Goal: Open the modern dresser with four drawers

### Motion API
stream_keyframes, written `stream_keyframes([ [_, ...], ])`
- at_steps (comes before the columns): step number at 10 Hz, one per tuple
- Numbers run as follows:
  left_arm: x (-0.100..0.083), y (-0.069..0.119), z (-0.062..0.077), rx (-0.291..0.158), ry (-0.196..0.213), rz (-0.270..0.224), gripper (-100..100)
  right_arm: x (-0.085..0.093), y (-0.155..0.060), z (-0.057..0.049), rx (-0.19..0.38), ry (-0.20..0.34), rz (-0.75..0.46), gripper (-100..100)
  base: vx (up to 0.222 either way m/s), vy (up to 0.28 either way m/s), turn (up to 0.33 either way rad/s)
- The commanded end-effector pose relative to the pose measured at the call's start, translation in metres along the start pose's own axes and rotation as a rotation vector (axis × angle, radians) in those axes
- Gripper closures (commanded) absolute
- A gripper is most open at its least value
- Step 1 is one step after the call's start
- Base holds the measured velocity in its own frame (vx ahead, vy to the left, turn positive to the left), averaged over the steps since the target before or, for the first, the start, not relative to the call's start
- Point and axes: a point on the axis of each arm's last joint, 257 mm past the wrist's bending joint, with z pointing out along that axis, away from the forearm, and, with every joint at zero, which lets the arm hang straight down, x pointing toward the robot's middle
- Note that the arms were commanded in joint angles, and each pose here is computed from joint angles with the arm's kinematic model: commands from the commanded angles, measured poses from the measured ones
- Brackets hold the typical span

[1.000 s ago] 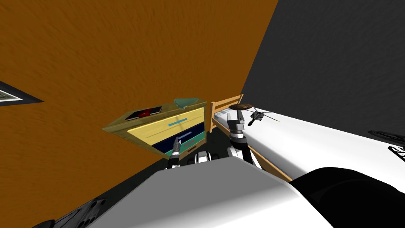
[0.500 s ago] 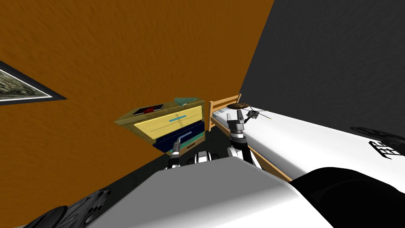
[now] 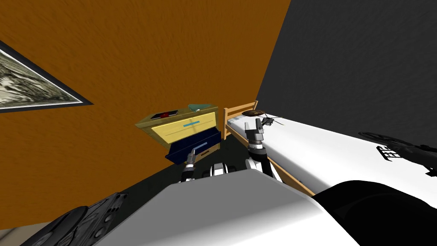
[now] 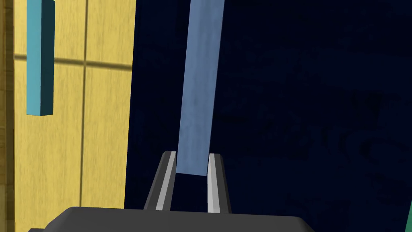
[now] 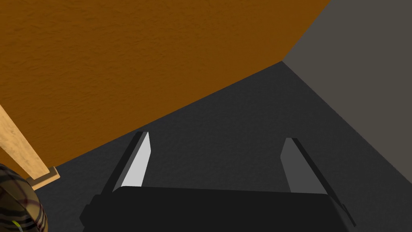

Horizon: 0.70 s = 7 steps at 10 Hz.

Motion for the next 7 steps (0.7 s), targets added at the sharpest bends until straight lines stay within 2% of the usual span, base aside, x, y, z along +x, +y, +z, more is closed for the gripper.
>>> stream_keyframes([
  [1,-0.003,-0.008,0.017,0.0,0.002,0.0,-100,0.0,0.0,0.0,0.0,0.0,0.0,0,-0.058,-0.017,0.001],
  [7,-0.011,-0.038,0.066,0.0,0.006,0.0,-100,0.0,0.0,0.0,0.0,0.0,0.0,0,-0.052,-0.008,0.007],
])
